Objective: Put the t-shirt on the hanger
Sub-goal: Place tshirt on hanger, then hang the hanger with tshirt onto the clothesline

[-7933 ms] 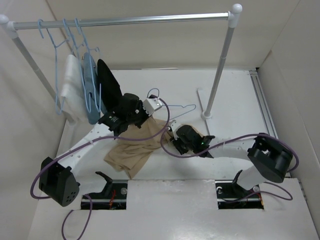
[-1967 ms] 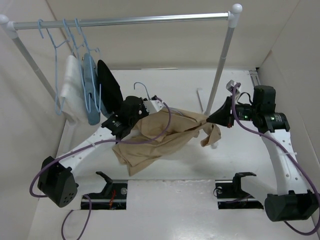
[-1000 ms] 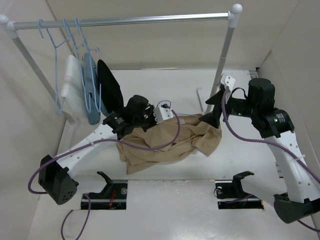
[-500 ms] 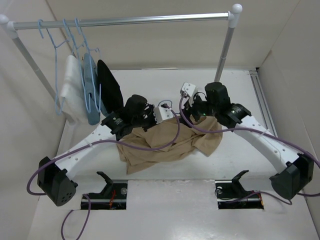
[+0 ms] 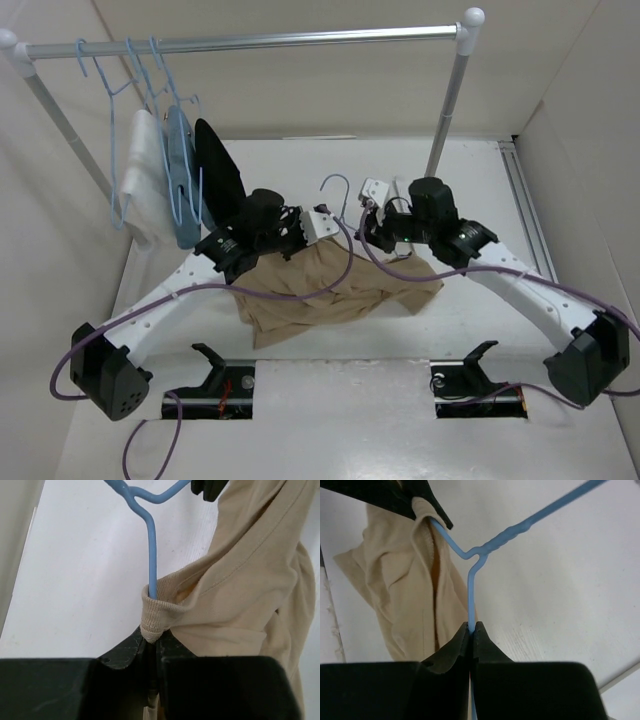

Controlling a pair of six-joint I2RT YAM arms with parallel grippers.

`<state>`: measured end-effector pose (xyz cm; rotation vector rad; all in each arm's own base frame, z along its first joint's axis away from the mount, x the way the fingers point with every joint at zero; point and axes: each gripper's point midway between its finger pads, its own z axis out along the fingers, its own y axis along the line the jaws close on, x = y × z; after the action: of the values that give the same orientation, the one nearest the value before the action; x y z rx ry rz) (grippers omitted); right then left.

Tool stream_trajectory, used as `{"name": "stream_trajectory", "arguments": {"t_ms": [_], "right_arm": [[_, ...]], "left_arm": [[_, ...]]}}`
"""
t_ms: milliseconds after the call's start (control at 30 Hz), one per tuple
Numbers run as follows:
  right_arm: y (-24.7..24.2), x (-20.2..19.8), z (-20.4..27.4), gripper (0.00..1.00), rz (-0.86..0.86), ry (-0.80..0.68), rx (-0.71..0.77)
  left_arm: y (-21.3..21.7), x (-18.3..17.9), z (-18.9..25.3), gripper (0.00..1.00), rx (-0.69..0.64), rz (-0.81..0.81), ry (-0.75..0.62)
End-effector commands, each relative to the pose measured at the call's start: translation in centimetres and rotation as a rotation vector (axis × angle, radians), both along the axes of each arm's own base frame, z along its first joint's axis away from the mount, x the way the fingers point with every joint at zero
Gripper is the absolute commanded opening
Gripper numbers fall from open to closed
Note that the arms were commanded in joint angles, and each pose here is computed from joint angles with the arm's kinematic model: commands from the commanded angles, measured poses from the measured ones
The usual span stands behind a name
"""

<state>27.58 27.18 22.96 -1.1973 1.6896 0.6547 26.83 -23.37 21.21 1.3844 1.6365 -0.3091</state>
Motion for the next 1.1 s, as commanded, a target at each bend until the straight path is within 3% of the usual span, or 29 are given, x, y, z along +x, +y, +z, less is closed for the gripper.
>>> {"name": "stream_trajectory", "arguments": {"t_ms": [0,300,633,733,767,867,900,1067], "right_arm": [[-1.9,-0.7,4.5,0.0,-0.042,-0.128,0.089],[-8.3,-3.4,6.4,0.0,-0.241,-0.196,0.04],[-11.1,-4.8,10.6,0.0,-0.328,-0.26,0.035],[-11.3,-5.1,12.0,0.0,-0.33,-0.275,0.048],[-11.3,-5.2,12.6,0.0,-0.331,-0.285,0.057],[-11.1,-5.3,14.7,0.0,-0.32,-0.303,0.078],[-11.3,-5.5,15.4,0.0,-0.321,-0.313,0.087],[-12.3,-5.1,19.7,0.0,-0.39,-0.35,0.101]], "left_arm": [[1.6,0.9,1.1,0.0,-0.027,0.049,-0.031],[4.2,3.6,2.4,0.0,-0.028,0.143,-0.054],[4.9,4.9,2.1,0.03,0.014,0.185,-0.067],[5.2,5.5,2.0,0.19,0.018,0.204,-0.072],[5.1,5.6,2.2,0.46,0.012,0.204,-0.081],[4.7,5.8,3.7,0.8,-0.026,0.205,-0.09],[4.6,5.8,4.1,0.97,-0.037,0.21,-0.091],[4.0,6.6,9.2,1.0,-0.182,0.267,-0.138]]}}
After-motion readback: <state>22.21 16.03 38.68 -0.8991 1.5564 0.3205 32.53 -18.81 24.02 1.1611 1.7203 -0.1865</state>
